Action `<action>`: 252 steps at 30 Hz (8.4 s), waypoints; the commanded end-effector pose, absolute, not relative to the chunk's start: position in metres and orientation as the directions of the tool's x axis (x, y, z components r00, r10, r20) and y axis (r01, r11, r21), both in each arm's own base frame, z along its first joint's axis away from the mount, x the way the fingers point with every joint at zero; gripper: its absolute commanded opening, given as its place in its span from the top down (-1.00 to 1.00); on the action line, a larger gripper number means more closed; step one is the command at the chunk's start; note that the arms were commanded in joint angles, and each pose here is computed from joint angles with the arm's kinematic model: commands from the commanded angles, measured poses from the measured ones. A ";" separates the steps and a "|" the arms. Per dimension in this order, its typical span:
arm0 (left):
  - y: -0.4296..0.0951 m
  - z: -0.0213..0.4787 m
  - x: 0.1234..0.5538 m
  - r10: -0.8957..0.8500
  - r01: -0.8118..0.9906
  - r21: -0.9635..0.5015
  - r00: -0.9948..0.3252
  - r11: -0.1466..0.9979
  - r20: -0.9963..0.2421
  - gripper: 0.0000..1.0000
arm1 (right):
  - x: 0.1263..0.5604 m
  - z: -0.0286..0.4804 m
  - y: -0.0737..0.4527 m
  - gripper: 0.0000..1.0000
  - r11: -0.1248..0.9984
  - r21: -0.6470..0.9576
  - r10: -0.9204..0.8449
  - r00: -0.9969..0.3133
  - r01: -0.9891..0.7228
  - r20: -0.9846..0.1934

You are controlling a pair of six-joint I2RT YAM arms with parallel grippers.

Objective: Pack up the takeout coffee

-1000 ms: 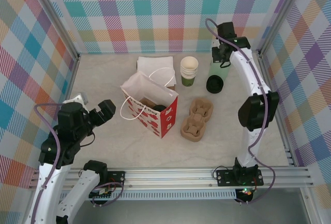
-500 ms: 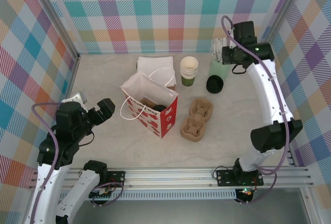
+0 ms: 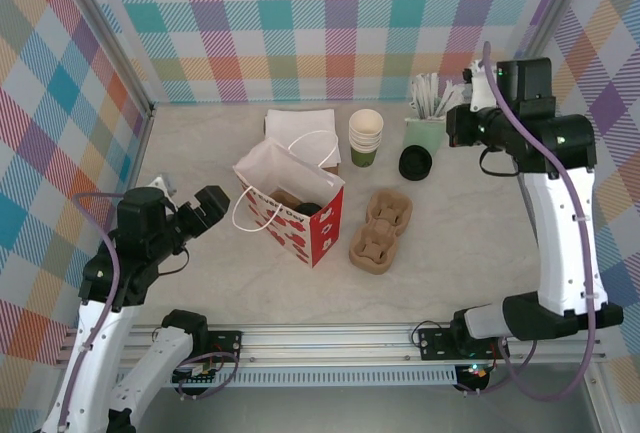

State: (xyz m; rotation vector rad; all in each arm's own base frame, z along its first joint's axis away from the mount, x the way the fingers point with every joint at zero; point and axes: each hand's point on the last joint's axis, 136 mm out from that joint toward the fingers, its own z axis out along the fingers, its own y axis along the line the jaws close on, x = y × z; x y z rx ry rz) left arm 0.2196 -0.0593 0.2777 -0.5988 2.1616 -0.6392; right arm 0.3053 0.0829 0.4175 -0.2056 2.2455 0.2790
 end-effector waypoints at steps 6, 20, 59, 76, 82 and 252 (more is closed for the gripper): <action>-0.061 0.292 0.221 -0.661 -0.216 -0.677 -0.548 0.703 -0.511 -1.00 | 0.245 0.469 0.134 0.84 0.782 0.346 -0.014 -0.569 -0.518 -0.822; -0.060 0.263 0.226 -0.712 -0.359 -0.658 -0.577 0.662 -0.400 -0.97 | 0.230 0.451 0.232 0.86 0.610 0.331 -0.239 -0.566 -0.720 -0.789; -0.075 0.134 0.275 -0.721 -0.544 -0.542 -0.668 0.640 -0.181 -1.00 | 0.263 0.401 0.253 -0.21 0.763 0.081 -0.381 -0.546 -0.642 -0.746; -0.116 0.117 0.321 -0.610 -0.449 -0.538 -0.775 0.713 -0.163 -0.98 | 0.261 0.388 0.238 -0.23 0.804 0.073 -0.354 -0.574 -0.590 -0.739; -0.145 0.114 0.335 -0.553 -0.396 -0.540 -0.817 0.743 -0.162 -0.99 | 0.262 0.381 0.234 -0.24 0.818 0.073 -0.345 -0.589 -0.570 -0.730; -0.197 0.515 0.260 -0.155 0.761 -0.384 -0.358 0.523 -0.921 1.00 | 0.260 0.471 0.379 -0.64 0.342 -0.029 -0.394 -0.115 -0.939 -0.912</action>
